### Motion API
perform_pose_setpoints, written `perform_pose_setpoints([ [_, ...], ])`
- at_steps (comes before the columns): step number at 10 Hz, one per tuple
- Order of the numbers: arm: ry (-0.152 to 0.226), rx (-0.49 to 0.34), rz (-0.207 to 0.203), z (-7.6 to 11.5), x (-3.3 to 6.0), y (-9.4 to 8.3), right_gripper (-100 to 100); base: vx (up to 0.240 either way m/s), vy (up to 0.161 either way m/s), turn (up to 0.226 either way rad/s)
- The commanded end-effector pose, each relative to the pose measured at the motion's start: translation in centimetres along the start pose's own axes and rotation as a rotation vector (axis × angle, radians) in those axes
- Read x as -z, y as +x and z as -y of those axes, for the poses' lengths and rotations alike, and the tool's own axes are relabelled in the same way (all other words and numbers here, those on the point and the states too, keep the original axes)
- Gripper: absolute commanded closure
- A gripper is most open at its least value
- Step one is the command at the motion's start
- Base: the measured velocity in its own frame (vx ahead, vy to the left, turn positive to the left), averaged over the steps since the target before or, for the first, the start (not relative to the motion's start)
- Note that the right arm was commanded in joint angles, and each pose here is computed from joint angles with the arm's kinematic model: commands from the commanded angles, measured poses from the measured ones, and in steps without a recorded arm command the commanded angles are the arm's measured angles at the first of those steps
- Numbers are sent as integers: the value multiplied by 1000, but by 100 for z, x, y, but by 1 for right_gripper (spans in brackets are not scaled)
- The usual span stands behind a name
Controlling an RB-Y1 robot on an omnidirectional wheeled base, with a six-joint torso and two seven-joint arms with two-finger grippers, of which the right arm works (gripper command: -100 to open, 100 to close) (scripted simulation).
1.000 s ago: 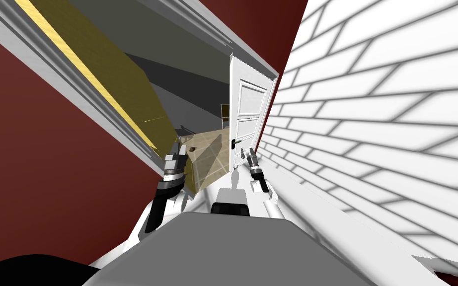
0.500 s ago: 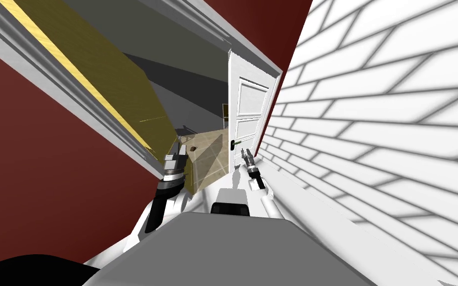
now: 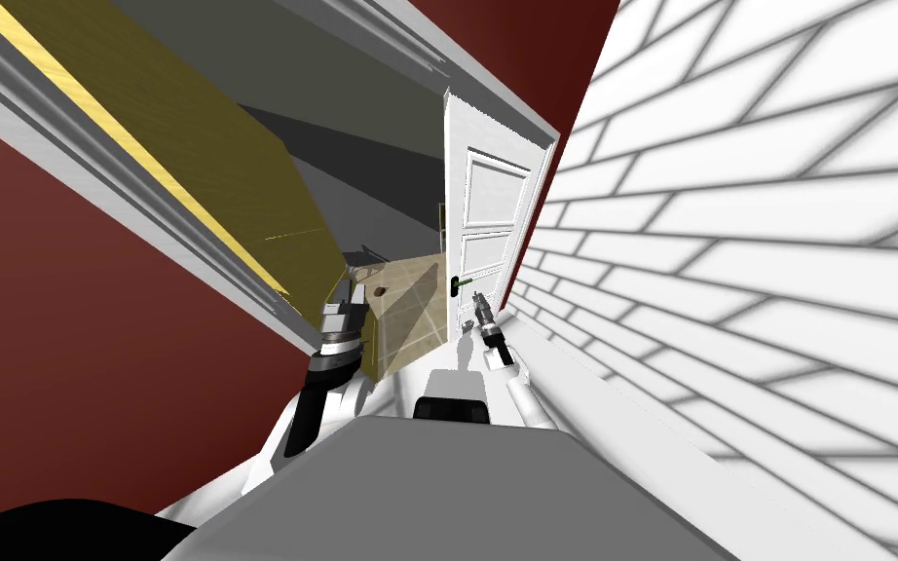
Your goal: Push the door open
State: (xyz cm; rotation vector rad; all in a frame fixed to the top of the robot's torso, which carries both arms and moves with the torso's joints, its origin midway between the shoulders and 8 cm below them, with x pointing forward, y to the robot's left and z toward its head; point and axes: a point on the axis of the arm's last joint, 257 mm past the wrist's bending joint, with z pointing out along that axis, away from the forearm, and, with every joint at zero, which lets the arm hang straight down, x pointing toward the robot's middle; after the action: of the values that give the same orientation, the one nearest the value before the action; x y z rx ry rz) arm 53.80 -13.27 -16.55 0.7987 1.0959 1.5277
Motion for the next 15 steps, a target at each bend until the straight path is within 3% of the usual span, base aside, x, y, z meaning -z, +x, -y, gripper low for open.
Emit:
perform_pose_setpoints([
  [1, 23, -7, -10, 119, -41, 48, -100, 69, -90, 66],
  [15, 218, -50, -88, 953, -258, 514, -100, 69, -100, 65],
])
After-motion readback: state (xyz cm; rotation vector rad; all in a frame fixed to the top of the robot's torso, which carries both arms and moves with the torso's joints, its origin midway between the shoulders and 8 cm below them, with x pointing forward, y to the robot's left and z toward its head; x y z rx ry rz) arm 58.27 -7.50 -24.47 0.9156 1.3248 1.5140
